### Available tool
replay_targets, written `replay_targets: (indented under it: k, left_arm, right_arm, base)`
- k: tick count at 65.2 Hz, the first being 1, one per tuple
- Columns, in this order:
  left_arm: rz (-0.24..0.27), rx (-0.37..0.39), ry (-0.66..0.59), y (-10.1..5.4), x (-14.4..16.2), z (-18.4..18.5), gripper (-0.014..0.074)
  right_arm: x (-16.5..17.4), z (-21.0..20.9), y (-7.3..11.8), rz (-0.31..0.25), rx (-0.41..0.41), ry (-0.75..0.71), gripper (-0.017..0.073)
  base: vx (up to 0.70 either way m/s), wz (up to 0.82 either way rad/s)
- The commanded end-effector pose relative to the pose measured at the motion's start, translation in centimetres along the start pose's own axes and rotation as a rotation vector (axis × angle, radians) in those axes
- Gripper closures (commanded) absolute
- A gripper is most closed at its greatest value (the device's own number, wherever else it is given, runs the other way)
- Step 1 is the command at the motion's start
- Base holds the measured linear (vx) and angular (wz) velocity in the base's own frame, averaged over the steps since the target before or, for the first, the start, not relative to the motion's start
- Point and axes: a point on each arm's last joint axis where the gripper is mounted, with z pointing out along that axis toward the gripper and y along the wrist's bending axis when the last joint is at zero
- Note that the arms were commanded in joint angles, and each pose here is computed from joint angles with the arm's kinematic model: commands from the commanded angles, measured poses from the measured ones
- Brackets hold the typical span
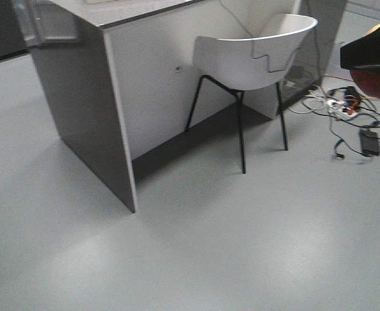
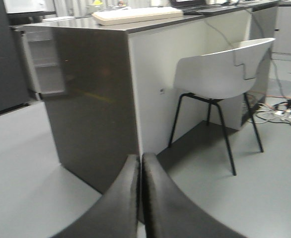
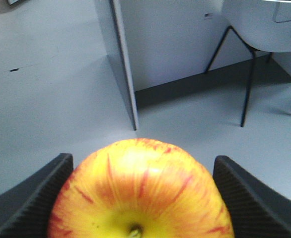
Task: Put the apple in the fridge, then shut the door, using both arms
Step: 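Drive the base away from the counter holding the apple in the right gripper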
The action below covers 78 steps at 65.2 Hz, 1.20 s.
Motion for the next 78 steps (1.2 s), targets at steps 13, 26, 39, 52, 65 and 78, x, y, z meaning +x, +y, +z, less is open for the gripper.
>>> replay_targets:
  k: [13,26,39,52,65,78]
  left_arm:
    - [-0.007,0.010,-0.072,-0.07,-0.21,-0.04,0.0601]
    - [-0.007,0.010,-0.072,-0.07,-0.21,-0.04,0.0601]
    - [-0.007,0.010,-0.072,-0.07,-0.21,-0.04,0.0601]
    - [-0.007,0.010,-0.072,-0.07,-0.21,-0.04,0.0601]
    - [-0.007,0.010,-0.072,-0.07,-0.21,-0.04,0.0601]
    - [-0.007,0.010,-0.072,-0.07,-0.21,-0.04,0.0601]
  right_arm:
    - [-1.28,-1.44,0.32,-0.009,0.017,-0.115,0.0381]
    - [-1.28,-1.44,0.32,-0.009,0.017,-0.115,0.0381]
    - [-1.28,-1.44,0.32,-0.009,0.017,-0.115,0.0381]
    - [-1.28,-1.44,0.32,-0.009,0.017,-0.115,0.0381]
    - [-1.28,-1.44,0.32,-0.009,0.017,-0.115,0.0381]
    - [-1.28,-1.44,0.32,-0.009,0.017,-0.115,0.0381]
  base:
    - [-0.01,0.40]
    - [-0.01,0.40]
    - [-0.01,0.40]
    - [0.00,0.40]
    - [0.01,0.38]
    - [0.03,0.28]
